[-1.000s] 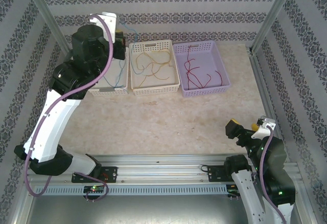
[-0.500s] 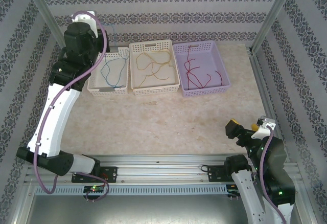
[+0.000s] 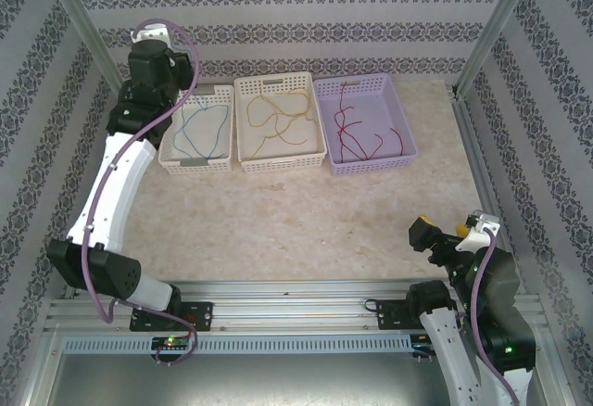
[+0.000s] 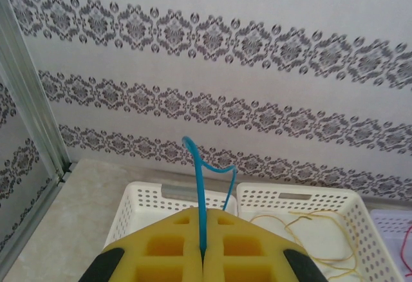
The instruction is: Untangle the cables
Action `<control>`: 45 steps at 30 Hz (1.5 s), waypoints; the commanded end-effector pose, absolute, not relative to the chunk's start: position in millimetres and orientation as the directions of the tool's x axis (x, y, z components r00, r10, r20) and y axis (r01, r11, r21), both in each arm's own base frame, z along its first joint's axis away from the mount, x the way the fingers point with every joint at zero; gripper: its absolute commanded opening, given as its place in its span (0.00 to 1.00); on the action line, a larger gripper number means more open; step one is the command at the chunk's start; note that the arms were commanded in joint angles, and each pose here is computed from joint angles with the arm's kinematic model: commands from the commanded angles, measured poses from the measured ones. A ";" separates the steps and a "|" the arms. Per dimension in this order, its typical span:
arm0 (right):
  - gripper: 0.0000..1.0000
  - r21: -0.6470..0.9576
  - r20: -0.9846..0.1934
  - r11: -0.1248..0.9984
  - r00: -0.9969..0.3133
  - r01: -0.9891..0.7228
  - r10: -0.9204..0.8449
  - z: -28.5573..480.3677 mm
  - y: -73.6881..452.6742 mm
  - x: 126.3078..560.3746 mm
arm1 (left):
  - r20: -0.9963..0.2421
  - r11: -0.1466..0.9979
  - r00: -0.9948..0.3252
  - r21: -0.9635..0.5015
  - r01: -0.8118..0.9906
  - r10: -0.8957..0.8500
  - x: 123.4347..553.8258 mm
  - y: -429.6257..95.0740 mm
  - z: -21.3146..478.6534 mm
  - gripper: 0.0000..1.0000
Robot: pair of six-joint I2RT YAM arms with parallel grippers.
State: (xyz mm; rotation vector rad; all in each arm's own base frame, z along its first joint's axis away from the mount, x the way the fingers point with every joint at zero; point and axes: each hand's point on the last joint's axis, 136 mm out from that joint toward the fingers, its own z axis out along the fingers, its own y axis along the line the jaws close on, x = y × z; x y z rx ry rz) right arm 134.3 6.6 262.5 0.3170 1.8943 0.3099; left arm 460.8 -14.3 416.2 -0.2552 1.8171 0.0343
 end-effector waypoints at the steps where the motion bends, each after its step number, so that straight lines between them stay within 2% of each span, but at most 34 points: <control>1: 0.98 0.363 -0.868 0.929 -0.335 0.075 0.366 259.2 6.0 134.8 | -0.967 0.964 -0.180 -0.136 -0.230 -0.179 479.5 -1.9 413.8 0.00; 17: 0.98 0.363 -0.869 0.929 -0.333 0.075 0.366 259.3 6.0 134.5 | -0.925 0.940 -0.328 -0.081 -0.330 -0.194 544.2 11.9 289.9 0.00; 31: 0.98 0.362 -0.867 0.929 -0.339 0.072 0.365 258.6 6.9 135.4 | -0.849 0.920 -0.441 -0.121 -0.373 -0.291 553.0 10.8 194.0 0.00; 45: 0.98 0.361 -0.868 0.930 -0.339 0.073 0.363 258.8 6.8 135.7 | -0.761 0.916 -0.556 -0.124 -0.381 -0.335 548.6 2.3 131.9 0.00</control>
